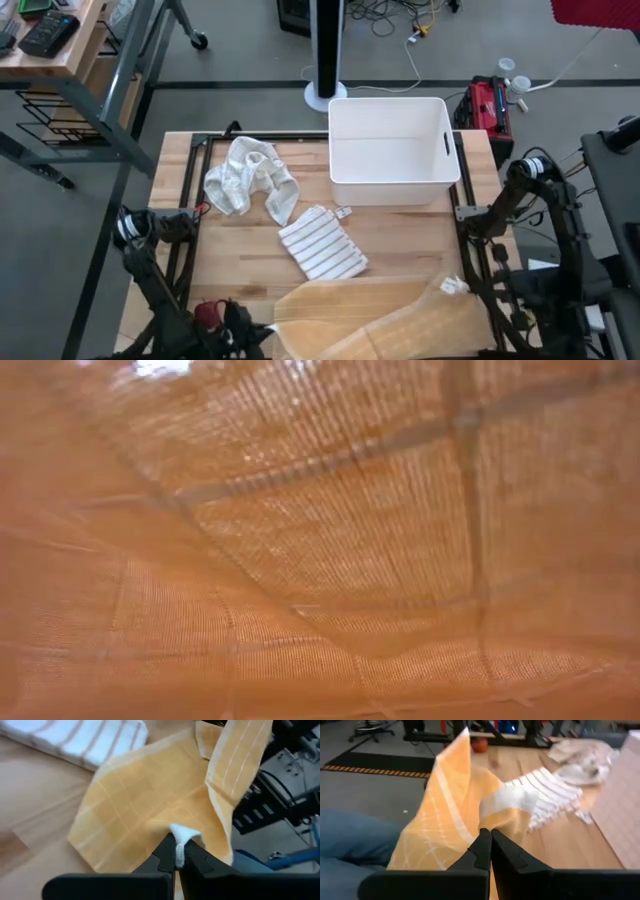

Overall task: Fold towel
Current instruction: Fold the yellow squared towel

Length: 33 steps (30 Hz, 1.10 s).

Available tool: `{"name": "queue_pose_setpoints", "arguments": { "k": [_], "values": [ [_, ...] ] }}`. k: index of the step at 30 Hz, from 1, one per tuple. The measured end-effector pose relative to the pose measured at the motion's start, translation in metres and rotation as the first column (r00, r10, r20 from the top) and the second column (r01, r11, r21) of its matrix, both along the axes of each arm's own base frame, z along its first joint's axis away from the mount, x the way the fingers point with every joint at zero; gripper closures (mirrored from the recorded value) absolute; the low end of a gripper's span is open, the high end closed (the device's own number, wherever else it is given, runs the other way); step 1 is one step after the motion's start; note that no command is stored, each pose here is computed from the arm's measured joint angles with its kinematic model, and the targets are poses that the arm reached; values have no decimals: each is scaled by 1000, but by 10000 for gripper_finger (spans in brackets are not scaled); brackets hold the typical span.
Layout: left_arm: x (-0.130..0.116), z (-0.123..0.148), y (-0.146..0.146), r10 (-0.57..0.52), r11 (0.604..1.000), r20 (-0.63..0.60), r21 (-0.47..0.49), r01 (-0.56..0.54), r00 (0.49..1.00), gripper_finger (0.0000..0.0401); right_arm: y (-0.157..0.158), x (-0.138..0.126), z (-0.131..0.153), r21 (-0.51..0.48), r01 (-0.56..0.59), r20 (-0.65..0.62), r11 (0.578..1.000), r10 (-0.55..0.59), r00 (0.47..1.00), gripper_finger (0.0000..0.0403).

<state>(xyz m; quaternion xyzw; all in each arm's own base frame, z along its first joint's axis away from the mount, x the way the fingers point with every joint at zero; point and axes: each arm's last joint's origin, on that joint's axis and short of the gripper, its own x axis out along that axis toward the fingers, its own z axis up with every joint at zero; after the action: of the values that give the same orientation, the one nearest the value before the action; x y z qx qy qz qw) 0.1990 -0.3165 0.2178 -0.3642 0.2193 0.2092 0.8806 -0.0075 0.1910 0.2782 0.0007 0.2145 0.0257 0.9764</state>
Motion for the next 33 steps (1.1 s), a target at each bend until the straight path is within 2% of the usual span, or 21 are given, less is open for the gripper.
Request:
{"name": "queue_pose_setpoints", "arguments": {
  "k": [4, 7, 9, 13, 19, 25, 30, 33],
  "values": [
    [2, 0, 9, 18, 1000, -20, 23, -17, 1000, 401, -13, 5, -8, 30, 66, -57, 997, -64, 996, 403],
    [3, -2, 14, 38, 999, -65, 21, -37, 997, 401, -25, 8, -16, 49, 152, -165, 987, -142, 976, 403],
    [2, -5, 19, 58, 998, -163, -16, -62, 985, 401, -32, 9, -21, 45, 210, -247, 977, -192, 950, 403],
    [-3, -11, 29, 93, 989, -390, -72, -131, 916, 401, -44, 10, -28, 42, 272, -324, 961, -244, 914, 403],
    [-9, -8, 38, 143, 987, -422, -8, -161, 895, 401, -55, 8, -29, 24, 312, -441, 950, -270, 856, 403],
    [-15, -3, 44, 159, 983, -488, -4, -184, 858, 401, -62, 9, -25, 45, 296, -457, 954, -243, 856, 403],
    [-21, -2, 46, 134, 980, -627, -33, -198, 768, 401, -62, 11, -26, -9, 245, -443, 969, -224, 868, 403],
    [-23, -2, 49, 161, 977, -646, -5, -215, 747, 401, -65, 13, -28, -36, 248, -472, 968, -236, 850, 403]
  ]
}}
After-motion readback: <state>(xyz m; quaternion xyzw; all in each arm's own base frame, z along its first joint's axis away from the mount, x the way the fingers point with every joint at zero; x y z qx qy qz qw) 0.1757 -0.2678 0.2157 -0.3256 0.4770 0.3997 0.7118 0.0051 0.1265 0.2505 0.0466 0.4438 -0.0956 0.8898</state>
